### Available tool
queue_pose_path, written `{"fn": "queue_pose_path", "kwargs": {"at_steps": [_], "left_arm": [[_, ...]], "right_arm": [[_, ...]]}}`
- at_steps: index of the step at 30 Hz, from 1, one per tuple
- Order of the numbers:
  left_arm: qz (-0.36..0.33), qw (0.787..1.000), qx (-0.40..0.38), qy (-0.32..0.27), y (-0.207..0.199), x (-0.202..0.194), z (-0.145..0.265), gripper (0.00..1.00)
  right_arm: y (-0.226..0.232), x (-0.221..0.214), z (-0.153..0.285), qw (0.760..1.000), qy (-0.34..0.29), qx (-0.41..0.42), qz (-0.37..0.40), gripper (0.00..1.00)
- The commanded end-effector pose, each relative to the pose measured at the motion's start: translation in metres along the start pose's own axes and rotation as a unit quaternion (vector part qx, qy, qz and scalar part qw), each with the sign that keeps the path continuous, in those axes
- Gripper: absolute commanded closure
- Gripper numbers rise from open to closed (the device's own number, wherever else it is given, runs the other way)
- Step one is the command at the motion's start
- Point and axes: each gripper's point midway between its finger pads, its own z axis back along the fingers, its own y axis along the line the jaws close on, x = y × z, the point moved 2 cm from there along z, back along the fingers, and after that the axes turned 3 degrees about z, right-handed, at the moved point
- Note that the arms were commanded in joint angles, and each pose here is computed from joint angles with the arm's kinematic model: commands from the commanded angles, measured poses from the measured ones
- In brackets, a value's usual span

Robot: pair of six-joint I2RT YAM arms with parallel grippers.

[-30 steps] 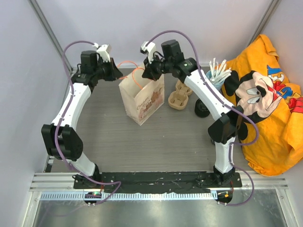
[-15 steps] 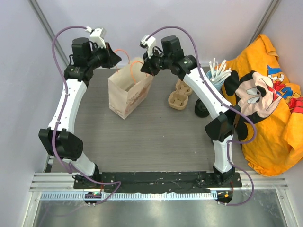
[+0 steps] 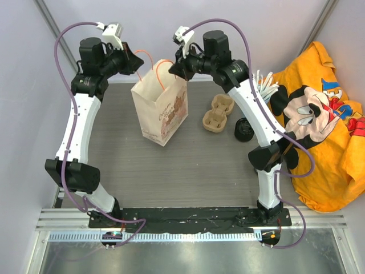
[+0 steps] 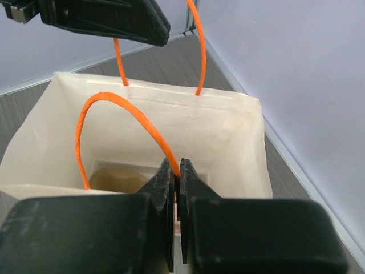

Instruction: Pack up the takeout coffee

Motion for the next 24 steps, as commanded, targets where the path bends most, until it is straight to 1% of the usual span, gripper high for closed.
{"fn": "queue_pose_path", "kwargs": {"at_steps": [1,4,5,6,7,8,9,11,14,17,24], "left_arm": [[-0.012,1.0,-0.001,-0.02,-0.007,0.016,0.012,1.0],[-0.015,1.0,0.007,-0.002,-0.001,0.0,0.011,1.0],[-0.014,1.0,0.008,0.004,0.002,-0.007,0.011,1.0],[-0.006,1.0,0.009,0.024,0.005,-0.026,0.011,1.0],[-0.003,0.999,0.01,0.034,0.007,-0.036,0.011,1.0],[-0.001,0.999,0.011,0.043,0.01,-0.046,0.011,1.0],[0.002,0.998,0.016,0.066,0.018,-0.067,0.009,1.0],[-0.004,0.997,0.023,0.072,0.021,-0.075,0.014,0.98],[-0.012,0.998,0.019,0.064,0.018,-0.065,0.017,0.97],[-0.017,0.999,0.007,0.042,0.008,-0.041,0.018,0.96],[-0.02,0.999,0.003,0.024,0.003,-0.023,0.018,0.96]], "right_arm": [[0.014,0.027,0.03,1.0,-0.022,0.011,0.013,0.99],[0.021,0.011,0.026,0.999,-0.005,0.033,-0.001,0.99],[0.025,-0.003,0.022,0.999,0.01,0.043,-0.011,0.99],[0.028,-0.012,0.019,0.998,0.018,0.053,-0.019,0.99],[0.034,-0.016,0.019,0.997,0.02,0.068,-0.024,0.99],[0.041,-0.04,0.012,0.995,0.043,0.082,-0.038,0.99],[0.045,-0.048,0.01,0.994,0.051,0.087,-0.042,0.99],[0.053,-0.063,0.006,0.992,0.068,0.094,-0.044,0.99],[0.05,-0.059,0.006,0.994,0.065,0.084,-0.036,0.99],[0.045,-0.047,0.007,0.995,0.053,0.078,-0.031,0.99],[0.039,-0.026,0.009,0.997,0.031,0.066,-0.021,0.99]]}}
